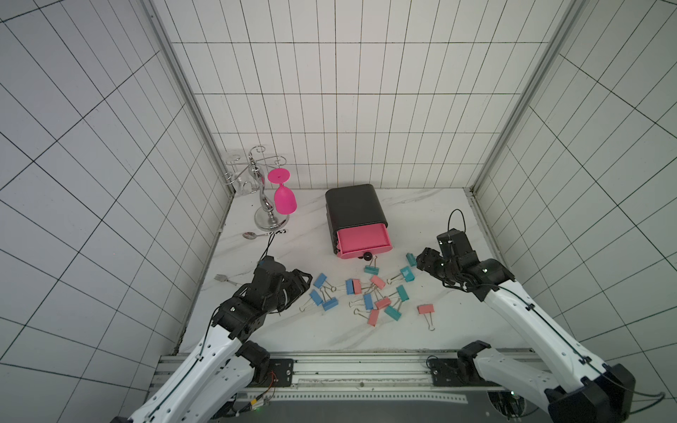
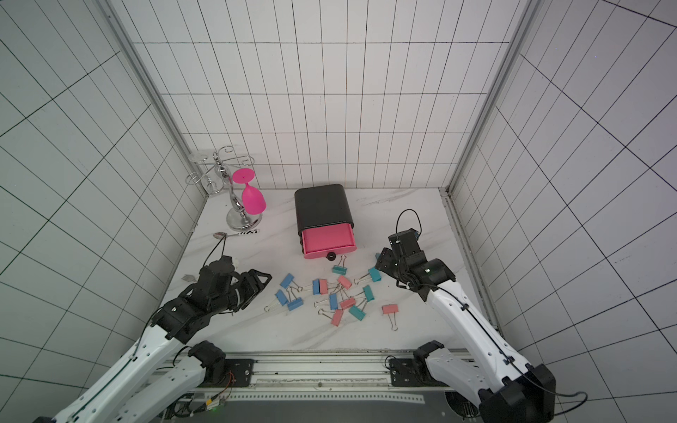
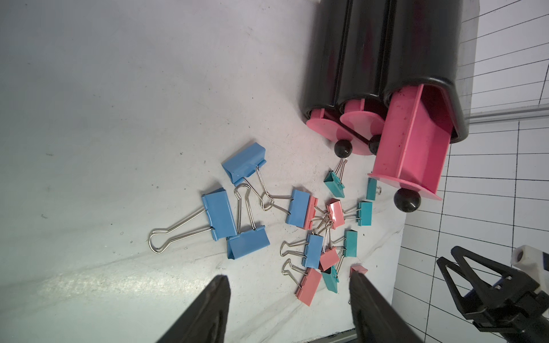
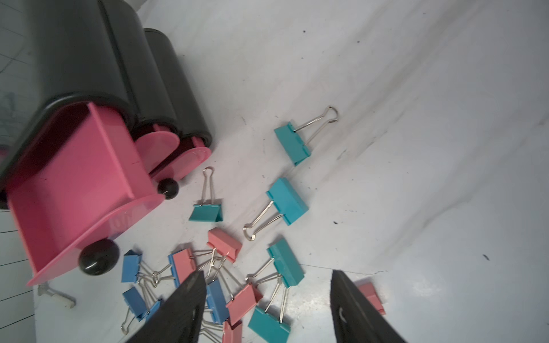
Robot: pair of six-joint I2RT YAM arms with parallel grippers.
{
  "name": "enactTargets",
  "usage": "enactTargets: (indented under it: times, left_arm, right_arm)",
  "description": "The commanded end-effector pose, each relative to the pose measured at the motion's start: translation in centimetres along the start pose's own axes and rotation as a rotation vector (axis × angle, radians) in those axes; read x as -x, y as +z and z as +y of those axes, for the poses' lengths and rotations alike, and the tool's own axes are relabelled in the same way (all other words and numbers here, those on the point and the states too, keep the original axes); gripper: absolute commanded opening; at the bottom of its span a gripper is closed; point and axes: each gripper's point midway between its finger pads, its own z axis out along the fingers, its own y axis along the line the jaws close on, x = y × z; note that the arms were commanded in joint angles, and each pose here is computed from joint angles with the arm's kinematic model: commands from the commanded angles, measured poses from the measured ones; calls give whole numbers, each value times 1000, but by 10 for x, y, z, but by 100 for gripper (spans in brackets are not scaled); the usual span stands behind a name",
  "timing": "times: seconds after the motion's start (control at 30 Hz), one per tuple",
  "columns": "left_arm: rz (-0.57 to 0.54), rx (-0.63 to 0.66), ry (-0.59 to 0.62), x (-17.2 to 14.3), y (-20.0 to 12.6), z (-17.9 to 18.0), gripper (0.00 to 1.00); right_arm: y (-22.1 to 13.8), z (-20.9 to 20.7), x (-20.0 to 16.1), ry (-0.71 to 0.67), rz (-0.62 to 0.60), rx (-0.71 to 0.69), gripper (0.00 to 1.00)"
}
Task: Put the binder clips in the drawer according to color
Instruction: Pick up the binder clip at the center of the board.
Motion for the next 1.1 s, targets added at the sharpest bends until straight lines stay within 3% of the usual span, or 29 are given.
enactTargets:
  times: [0.0, 0.27, 0.67, 1.07]
  left_arm:
    - [12, -32, -2, 0, 0, -6, 67]
    - [23, -40, -21, -2, 1, -6, 67]
    - [0, -40, -50, 0, 1, 3, 68]
    - [-11, -28, -79, 5, 2, 13, 68]
  right_arm:
    - [12, -22, -6, -14, 95, -77, 67]
    - [43, -28, 7, 59, 175, -143, 73]
    - [67, -27, 18, 432, 164, -262, 77]
    - [102, -20, 29, 593, 178, -342, 80]
